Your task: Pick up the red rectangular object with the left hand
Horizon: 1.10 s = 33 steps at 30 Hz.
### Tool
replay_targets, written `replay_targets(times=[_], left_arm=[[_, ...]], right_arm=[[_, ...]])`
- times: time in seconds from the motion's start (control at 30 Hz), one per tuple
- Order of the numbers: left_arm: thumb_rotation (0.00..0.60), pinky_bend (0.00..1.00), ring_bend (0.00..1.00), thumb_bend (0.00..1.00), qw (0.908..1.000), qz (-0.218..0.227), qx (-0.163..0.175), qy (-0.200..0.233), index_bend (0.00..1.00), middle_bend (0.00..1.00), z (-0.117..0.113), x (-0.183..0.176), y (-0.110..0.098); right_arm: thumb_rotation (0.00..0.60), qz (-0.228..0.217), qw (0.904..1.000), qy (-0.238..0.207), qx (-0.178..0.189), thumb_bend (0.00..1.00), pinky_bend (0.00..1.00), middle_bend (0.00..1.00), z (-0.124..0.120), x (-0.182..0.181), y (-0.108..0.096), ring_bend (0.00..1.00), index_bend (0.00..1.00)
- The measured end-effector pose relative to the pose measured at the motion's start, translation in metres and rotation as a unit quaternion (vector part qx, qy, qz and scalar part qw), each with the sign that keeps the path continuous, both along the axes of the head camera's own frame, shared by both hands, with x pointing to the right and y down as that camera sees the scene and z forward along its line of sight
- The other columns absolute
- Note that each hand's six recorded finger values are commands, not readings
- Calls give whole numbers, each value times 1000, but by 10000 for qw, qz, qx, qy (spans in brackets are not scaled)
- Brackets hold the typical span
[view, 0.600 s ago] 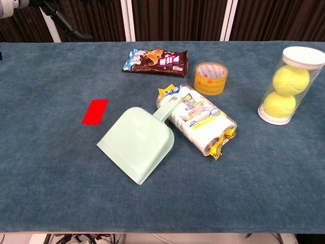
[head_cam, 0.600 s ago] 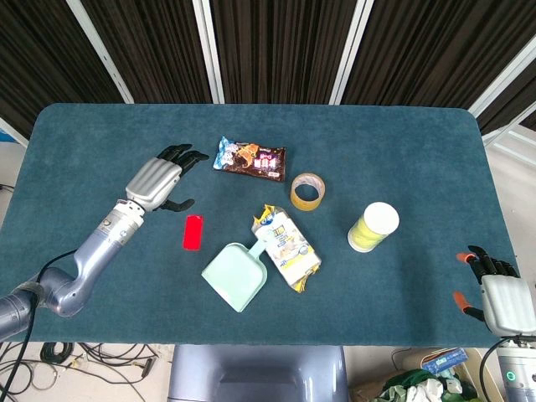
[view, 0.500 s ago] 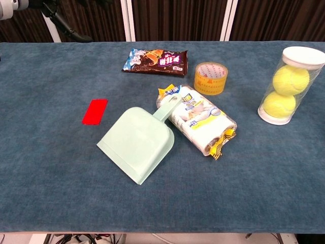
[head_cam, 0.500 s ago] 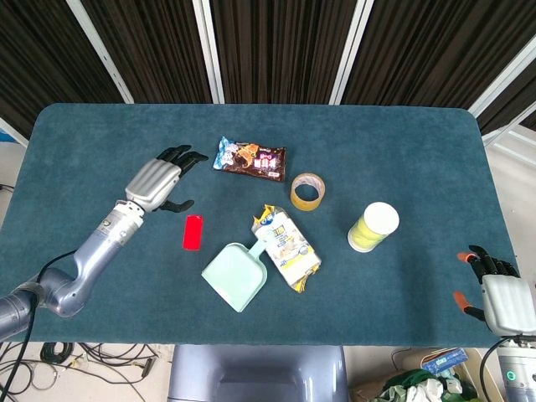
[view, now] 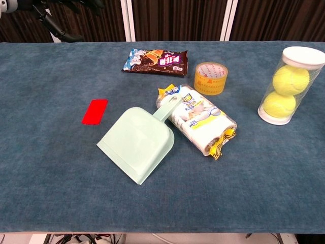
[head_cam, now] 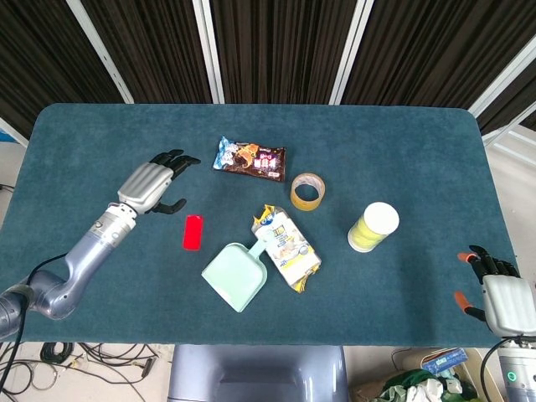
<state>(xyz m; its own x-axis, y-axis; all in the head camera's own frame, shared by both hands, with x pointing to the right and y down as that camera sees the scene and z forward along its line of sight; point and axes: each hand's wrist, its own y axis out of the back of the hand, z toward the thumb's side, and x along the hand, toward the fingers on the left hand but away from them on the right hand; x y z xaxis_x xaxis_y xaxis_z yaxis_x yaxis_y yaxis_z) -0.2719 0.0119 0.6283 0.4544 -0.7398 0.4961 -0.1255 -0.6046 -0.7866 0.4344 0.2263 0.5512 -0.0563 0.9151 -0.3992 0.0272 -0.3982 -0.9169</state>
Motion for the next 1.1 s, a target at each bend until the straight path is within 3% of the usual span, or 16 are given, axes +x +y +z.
replay_targets(times=[0.37,0.47,0.53,0.63,0.77,0.9,1.1], left_arm=[[600,196,95,316,10000,8,37,-15,142,180,-8,-3,0],[600,339,229,316,10000,0,44,-84,140,287,-7,-6,-1],[600,517,357,331,9998,3,47,-195,136,403,-6,-10,-1],[600,652,501,362,9988,24,25,-497,143,532,1,-24,1],[600,718,630,363,9934,88,-208,-1120,238,668,17,-50,10],[600,757,699,363,9842,50,-663,-1638,315,748,36,-78,21],[600,797,746,363,9804,-140,-1073,-1646,344,799,49,-83,28]], right_arm=[[600,-17,10000,23,-18,151,245,169,-1,2,0,282,297],[600,-23,10000,32,-16,151,245,169,-1,2,0,282,297],[600,-11,10000,27,-15,152,245,169,-2,3,1,282,297],[600,0,10000,24,-23,151,245,169,-2,3,1,282,297],[600,-6,10000,18,-36,151,245,169,-1,2,1,282,297],[600,-2,10000,7,-25,151,245,169,-2,2,2,282,297],[600,17,10000,3,-50,151,245,169,-1,2,2,282,297]])
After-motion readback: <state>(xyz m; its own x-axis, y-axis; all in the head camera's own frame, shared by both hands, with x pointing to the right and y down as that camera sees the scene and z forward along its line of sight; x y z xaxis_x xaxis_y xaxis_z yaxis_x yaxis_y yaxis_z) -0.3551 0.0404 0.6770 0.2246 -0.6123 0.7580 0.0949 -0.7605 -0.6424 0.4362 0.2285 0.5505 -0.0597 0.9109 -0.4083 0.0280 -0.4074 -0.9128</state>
